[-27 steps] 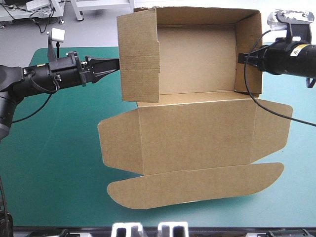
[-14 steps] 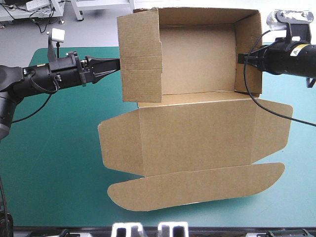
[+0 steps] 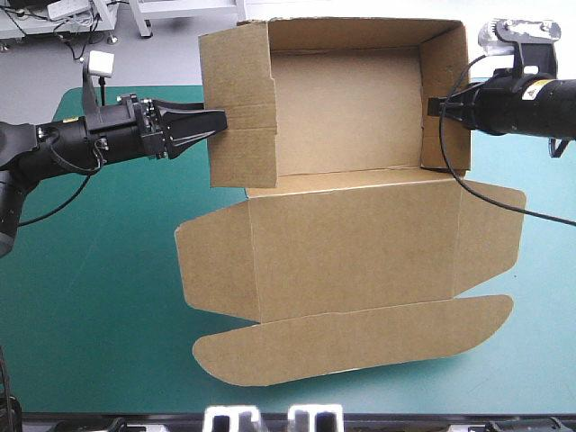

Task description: Fold the box

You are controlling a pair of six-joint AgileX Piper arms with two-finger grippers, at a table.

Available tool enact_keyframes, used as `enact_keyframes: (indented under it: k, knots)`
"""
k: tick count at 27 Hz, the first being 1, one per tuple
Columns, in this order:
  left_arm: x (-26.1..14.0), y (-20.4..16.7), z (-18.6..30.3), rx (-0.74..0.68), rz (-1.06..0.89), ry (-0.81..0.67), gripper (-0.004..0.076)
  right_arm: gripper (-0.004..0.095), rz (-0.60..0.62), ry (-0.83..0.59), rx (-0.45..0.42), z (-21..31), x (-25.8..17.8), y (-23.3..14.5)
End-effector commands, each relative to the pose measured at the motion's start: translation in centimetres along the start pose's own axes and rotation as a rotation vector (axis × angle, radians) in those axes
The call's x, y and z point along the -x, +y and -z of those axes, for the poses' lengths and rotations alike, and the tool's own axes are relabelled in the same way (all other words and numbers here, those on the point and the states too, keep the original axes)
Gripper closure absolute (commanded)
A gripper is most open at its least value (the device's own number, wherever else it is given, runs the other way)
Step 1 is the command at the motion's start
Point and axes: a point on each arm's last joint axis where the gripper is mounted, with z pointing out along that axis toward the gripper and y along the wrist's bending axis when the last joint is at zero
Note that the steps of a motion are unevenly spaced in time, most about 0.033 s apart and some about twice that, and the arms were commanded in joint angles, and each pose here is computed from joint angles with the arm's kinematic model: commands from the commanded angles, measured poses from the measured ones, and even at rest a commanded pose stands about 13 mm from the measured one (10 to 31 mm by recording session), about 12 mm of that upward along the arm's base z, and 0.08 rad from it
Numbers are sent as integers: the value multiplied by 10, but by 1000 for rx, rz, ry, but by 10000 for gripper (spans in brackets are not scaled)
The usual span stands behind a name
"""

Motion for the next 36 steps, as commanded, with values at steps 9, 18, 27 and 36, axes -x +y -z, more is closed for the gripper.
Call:
enact_keyframes:
  k: [9, 18, 27, 36]
  knots:
    - [4, -19, 4, -16, -53, 8, 243, 906, 51, -117, 27, 13, 6, 34]
    - [-4, 1, 7, 202, -48, 102, 248, 906, 89, -131, 16, 10, -3, 74]
    - [-12, 11, -8, 397, -86, 167, 334, 906, 100, -100, 83, 2, -15, 109]
    - [-9, 25, -13, 484, -34, 117, 732, 906, 100, -74, 126, 0, -23, 129]
